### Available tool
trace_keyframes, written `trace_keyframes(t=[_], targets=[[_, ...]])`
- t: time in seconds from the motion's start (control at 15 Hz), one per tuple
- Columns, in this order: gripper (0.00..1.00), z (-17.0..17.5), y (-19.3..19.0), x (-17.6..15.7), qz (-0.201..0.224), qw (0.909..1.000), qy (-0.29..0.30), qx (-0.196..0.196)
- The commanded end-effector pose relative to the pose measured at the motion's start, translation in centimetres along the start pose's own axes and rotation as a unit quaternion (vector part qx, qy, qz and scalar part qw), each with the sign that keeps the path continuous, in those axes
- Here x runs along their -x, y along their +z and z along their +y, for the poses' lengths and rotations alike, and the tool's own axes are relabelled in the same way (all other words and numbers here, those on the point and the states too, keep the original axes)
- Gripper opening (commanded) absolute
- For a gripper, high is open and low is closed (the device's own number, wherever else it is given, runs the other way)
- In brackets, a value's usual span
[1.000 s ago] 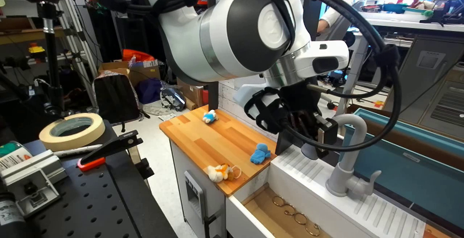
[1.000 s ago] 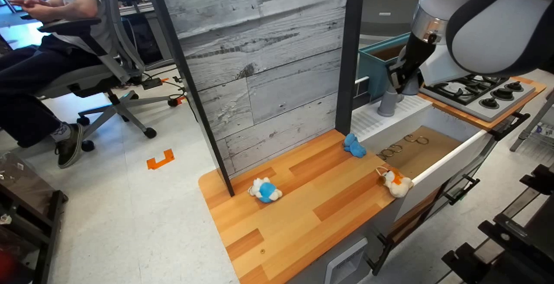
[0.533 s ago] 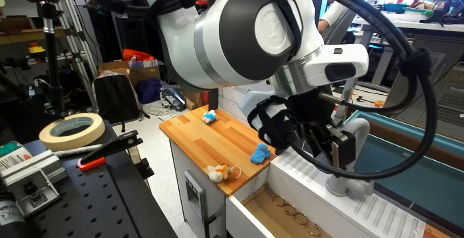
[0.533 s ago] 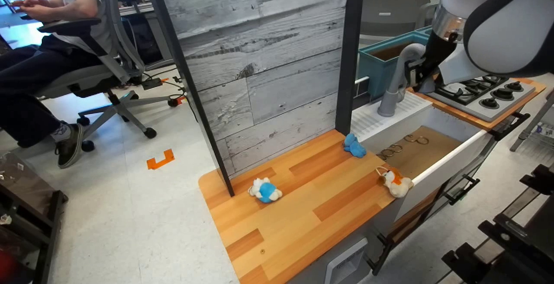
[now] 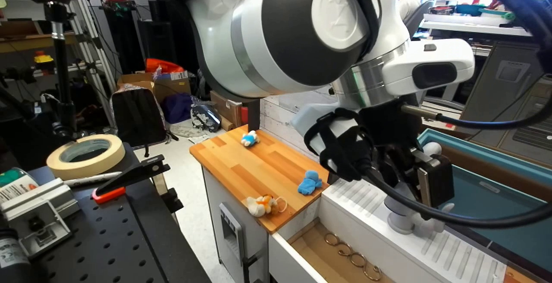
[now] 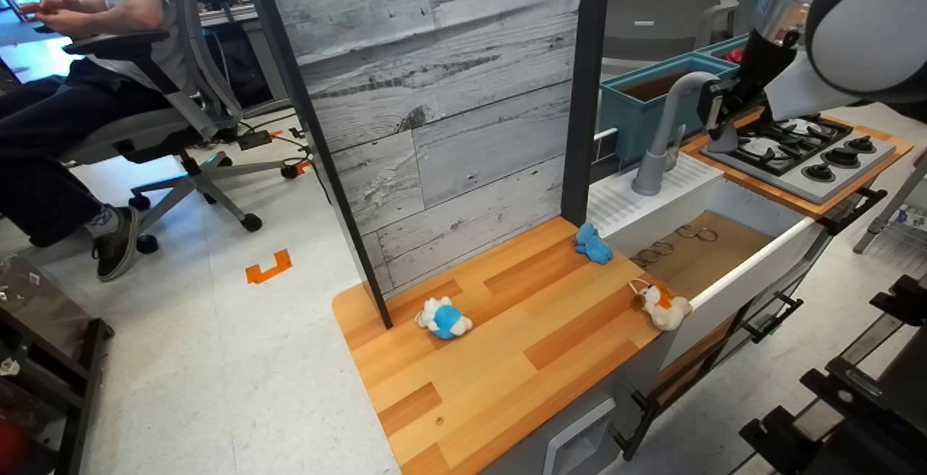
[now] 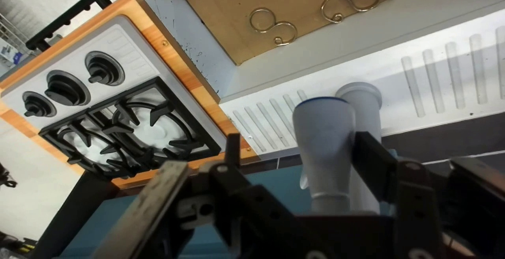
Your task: Push the faucet slightly to the right.
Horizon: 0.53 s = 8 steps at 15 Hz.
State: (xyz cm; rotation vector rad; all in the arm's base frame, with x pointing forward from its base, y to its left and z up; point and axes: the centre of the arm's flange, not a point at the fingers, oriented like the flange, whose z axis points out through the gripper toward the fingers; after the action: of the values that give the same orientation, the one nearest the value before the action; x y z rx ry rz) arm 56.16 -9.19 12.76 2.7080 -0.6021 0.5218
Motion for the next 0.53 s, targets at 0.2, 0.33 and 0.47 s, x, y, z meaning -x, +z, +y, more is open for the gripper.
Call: trace_keyframes(t=[0.2,0.33,0.47], targets=[[1.00,4.8,-5.1,-0.1,-0.054,0.9966,-0.040,-0.048],[1.00,5.4,-7.6,0.6,-0.076,0.9918,-0.073,-0.071],[1.00,6.1,-9.9,1.2,-0.103,0.9847,-0.106,-0.093]])
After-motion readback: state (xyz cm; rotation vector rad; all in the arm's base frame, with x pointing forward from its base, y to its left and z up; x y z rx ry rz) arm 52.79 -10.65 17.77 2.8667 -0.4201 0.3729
